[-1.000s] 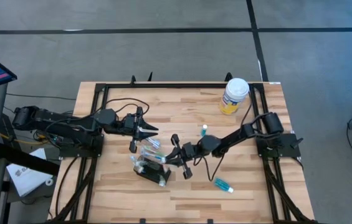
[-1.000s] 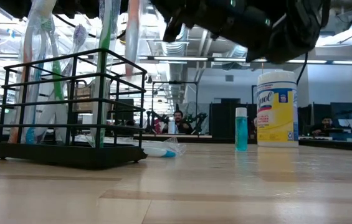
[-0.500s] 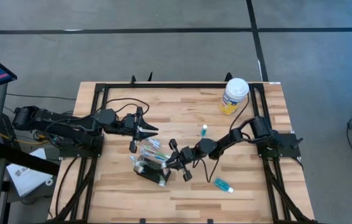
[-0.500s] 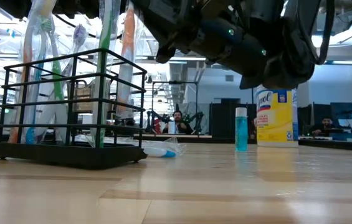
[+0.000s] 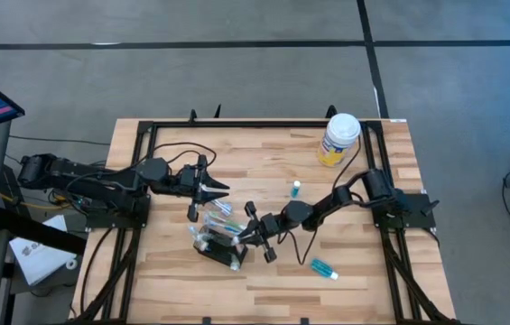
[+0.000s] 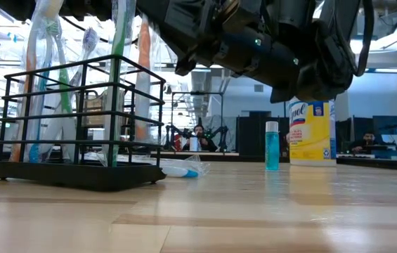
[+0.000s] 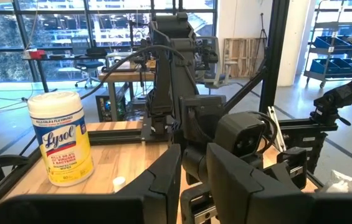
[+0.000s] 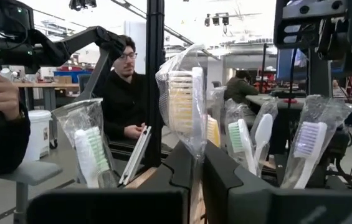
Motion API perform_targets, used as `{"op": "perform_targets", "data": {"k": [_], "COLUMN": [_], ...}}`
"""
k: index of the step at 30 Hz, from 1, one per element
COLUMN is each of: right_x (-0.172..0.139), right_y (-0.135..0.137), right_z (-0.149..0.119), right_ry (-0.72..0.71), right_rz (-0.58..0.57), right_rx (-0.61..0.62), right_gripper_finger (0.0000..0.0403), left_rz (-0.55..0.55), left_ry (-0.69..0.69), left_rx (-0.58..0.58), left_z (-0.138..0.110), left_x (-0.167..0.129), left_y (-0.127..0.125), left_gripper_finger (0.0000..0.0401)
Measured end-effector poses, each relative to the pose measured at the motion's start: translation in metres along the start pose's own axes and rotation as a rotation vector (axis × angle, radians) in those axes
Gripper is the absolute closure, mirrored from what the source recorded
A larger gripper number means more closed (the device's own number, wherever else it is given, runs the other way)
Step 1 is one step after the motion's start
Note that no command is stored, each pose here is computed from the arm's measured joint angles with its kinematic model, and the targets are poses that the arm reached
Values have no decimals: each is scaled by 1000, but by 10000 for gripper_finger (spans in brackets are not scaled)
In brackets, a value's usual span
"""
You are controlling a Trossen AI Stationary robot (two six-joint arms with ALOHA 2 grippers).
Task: Pick & Place toothbrushing station
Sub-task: Put the orange toothbrush into the mesh organizer
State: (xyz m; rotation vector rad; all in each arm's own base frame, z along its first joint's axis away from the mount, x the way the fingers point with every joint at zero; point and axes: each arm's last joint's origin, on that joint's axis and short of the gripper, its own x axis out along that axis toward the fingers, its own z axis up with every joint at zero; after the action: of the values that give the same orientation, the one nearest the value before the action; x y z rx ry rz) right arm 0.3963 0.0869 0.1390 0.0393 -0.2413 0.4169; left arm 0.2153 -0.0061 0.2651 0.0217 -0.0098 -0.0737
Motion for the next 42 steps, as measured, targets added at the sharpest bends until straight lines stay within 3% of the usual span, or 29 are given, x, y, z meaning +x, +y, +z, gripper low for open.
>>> {"op": "perform_targets", "data": {"k": [21,31,42], "right_x": [-1,-1,-1], "right_y": [-2,-1,-4], "right_z": [-6,-8,-8], "right_ry": [65,88,86], "right_rz": [40,41,34], "right_rx": [-4,-14,-16], "right_gripper_finger": [395,355,347], "left_rz": [0,0,0], "left_ry": [7,11,15], "left_rx": [0,-1,-1], "left_z": [-1,-1,-1], "left_x": [0,0,0], "left_y": [0,0,0], "left_gripper_finger": [330,330,330]}}
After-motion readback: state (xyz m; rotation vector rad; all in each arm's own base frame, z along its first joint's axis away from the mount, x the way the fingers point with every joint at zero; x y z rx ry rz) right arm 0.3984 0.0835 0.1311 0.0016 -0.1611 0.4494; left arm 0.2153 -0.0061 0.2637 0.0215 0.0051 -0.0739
